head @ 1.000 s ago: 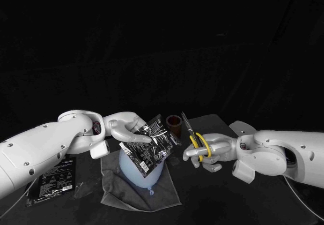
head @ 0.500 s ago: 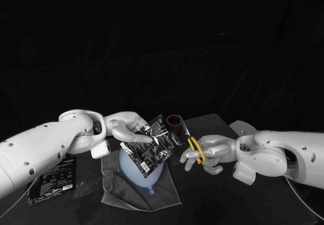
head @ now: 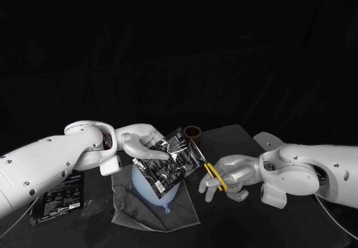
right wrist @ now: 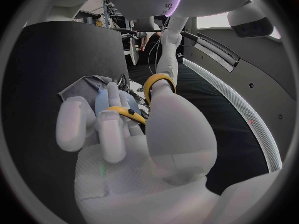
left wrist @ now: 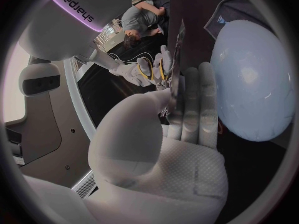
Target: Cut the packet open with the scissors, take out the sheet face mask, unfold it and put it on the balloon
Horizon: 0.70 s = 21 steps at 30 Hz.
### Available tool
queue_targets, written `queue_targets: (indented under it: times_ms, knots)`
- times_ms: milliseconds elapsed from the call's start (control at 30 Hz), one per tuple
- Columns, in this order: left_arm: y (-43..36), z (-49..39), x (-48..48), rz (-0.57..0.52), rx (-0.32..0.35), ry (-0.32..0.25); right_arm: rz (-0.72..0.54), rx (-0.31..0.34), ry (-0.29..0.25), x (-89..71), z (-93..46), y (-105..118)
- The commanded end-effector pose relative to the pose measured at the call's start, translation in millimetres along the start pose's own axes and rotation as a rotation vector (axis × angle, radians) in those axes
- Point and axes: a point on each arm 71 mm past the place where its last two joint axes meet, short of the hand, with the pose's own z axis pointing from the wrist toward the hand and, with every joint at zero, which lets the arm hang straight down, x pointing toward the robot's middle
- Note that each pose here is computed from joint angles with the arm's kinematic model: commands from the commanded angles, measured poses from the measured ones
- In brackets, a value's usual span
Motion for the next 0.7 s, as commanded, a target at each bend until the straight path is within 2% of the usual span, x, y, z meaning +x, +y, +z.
queue_targets:
  times_ms: [33,333,700]
  knots:
    - [-4.1,0.4,0.9,0.036,0.025,0.009,-0.049,0.051,0.099,8.3,0.7,-2.9]
    - [-3.9,-1.7,2.5,0.056,0.02,0.018,-0.067,0.075,0.154,15.3,1.4,-3.7]
    - [-2.7,-3.0,6.6,0.08,0.0,0.043,-0.072,0.071,0.145,13.9,-0.4,-3.1]
